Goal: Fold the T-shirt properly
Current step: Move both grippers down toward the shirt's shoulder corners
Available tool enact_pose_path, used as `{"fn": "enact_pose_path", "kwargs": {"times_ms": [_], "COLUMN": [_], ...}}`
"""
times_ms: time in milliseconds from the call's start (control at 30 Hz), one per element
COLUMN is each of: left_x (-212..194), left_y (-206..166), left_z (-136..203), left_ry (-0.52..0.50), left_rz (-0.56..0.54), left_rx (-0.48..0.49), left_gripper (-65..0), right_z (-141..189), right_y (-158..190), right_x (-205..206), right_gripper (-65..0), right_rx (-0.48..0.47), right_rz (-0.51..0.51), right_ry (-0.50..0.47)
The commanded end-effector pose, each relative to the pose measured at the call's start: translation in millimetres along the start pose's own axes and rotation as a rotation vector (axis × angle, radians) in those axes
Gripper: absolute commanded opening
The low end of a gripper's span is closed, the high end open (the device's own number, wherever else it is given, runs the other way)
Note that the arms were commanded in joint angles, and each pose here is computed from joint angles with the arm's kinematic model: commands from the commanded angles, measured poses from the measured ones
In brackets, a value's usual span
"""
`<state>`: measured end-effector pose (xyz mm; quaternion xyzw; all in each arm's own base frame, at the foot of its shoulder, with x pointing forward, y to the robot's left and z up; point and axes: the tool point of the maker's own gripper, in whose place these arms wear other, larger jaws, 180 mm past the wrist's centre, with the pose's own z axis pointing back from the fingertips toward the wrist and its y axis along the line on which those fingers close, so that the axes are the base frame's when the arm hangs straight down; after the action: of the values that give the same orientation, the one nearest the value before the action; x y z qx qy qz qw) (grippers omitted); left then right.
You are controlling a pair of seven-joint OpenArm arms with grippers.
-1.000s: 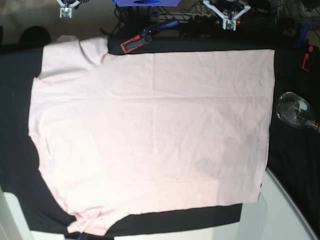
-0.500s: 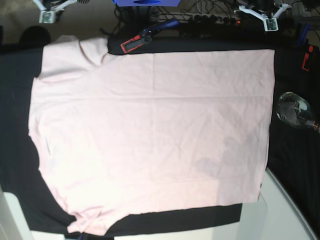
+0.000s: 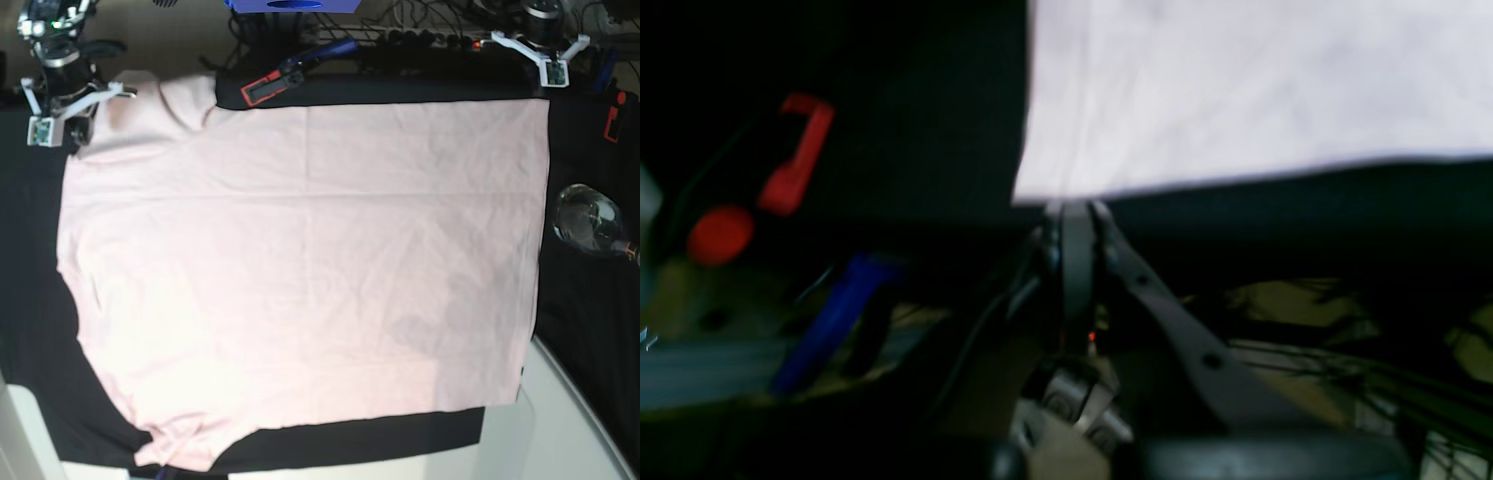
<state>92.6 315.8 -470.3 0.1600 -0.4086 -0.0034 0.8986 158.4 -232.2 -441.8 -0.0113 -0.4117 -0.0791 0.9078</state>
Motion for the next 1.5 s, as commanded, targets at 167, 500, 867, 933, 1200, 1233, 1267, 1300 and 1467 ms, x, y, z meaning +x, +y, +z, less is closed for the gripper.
{"fn": "enact_pose_path", "kwargs": {"times_ms": [167, 500, 867, 933, 1200, 1233, 1267, 1300, 1467], "left_x": [26.8, 18.4, 33.1, 33.3, 34.0, 33.1, 32.2, 31.2, 31.6], "left_y": [9.1, 6.6, 31.9, 42.1, 47.6, 46.0, 45.4, 44.5, 36.6], "left_z": [0.5, 7.5, 8.1, 9.7, 9.9, 9.8, 9.7, 9.2, 6.9], "left_ry": [-0.089, -0.066, -0.107, -0.109, -0.111, -0.109, -0.106, -0.103, -0.108], "left_rz": [0.132, 0.099, 0.097, 0.099, 0.095, 0.097, 0.097, 0.102, 0.129], "left_rx": [-0.050, -0.058, 0.009, 0.036, 0.048, 0.046, 0.044, 0.045, 0.043], "left_gripper": [-65.0, -65.0, -65.0, -65.0, -65.0, -65.0, -65.0, -65.0, -65.0], "right_z": [10.0, 56.4, 52.5, 43.4, 3.6, 0.1, -2.8, -5.0, -12.1], "right_y": [-18.8, -121.8, -148.4, -136.3, -85.9, -84.9, -84.0, -83.1, -84.3], "right_x": [-5.6, 2.7, -31.0, -30.5, -17.9, -18.2, -21.2, -26.6, -37.7], "right_gripper": [-64.6, -28.9, -28.6, -28.6, -28.6, -28.6, -28.6, -28.6, -28.7], "right_rx": [0.104, -0.177, -0.199, -0.157, -0.007, -0.001, 0.004, 0.010, 0.025], "right_rz": [0.008, 0.027, -0.100, -0.075, -0.016, -0.026, -0.039, -0.053, -0.084], "right_ry": [0.129, 0.270, 0.324, 0.334, 0.326, 0.326, 0.332, 0.345, 0.377]}}
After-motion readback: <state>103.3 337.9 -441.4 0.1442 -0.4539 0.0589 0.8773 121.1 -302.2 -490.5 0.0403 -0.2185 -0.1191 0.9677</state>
